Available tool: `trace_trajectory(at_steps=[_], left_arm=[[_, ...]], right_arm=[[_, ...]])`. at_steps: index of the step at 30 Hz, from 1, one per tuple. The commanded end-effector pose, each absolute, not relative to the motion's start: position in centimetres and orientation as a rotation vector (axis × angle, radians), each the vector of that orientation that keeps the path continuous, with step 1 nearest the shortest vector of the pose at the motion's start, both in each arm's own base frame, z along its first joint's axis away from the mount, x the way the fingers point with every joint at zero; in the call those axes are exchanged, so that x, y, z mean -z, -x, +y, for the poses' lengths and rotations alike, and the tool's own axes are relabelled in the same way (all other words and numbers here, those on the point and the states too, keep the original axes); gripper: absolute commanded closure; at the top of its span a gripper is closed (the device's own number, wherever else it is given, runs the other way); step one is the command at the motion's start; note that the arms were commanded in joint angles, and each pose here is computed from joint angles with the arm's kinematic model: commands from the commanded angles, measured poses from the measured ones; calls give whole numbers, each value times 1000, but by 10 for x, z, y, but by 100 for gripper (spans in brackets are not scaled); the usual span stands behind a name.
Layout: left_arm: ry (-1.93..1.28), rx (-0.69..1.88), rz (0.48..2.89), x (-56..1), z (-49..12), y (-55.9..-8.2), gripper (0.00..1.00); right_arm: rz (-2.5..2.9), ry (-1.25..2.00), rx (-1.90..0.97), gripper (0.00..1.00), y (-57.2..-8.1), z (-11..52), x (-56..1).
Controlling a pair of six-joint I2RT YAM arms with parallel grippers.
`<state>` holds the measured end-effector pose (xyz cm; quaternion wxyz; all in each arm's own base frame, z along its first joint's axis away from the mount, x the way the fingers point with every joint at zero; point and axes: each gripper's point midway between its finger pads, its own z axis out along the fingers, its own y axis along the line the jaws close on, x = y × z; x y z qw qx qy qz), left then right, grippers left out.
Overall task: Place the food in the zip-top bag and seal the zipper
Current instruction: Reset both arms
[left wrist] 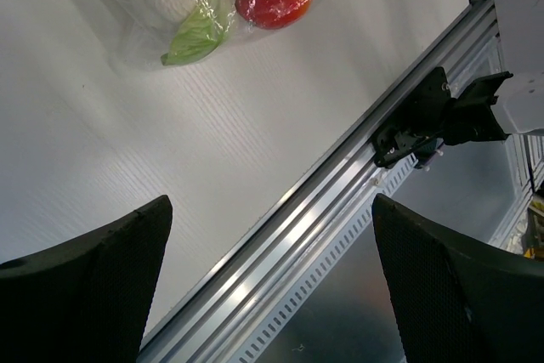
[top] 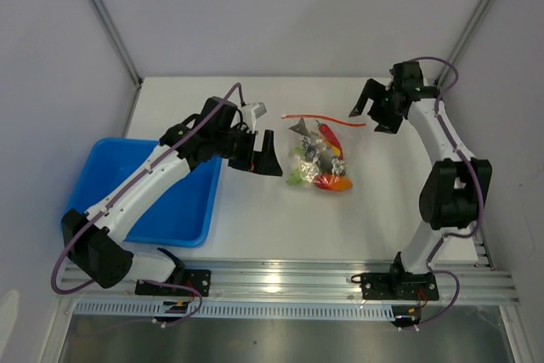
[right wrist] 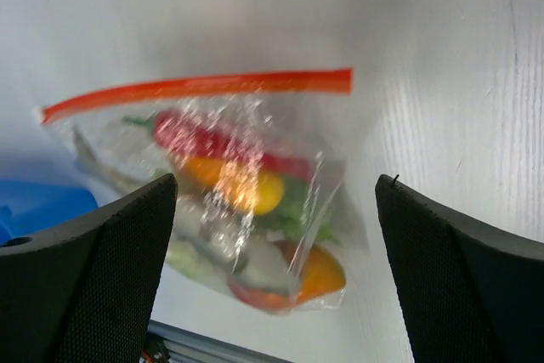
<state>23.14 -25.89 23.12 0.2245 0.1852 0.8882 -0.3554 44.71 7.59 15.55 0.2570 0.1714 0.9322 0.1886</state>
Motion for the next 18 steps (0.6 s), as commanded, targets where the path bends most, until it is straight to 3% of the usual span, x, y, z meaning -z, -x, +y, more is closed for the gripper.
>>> trace_trajectory(at_steps=[1, 6, 18], left_arm=[[-461, 1027, 2412, -243, -259, -228, 0], [-405, 1014, 2430, -239, -257, -230, 1], [-121, 1226, 2417, -216, -276, -227, 0]], right_arm=[[2489, -410, -422, 1, -415, 78, -186], [2461, -364, -426, 1, -371, 80, -209], [2630, -228, -404, 1, -259, 136, -160]])
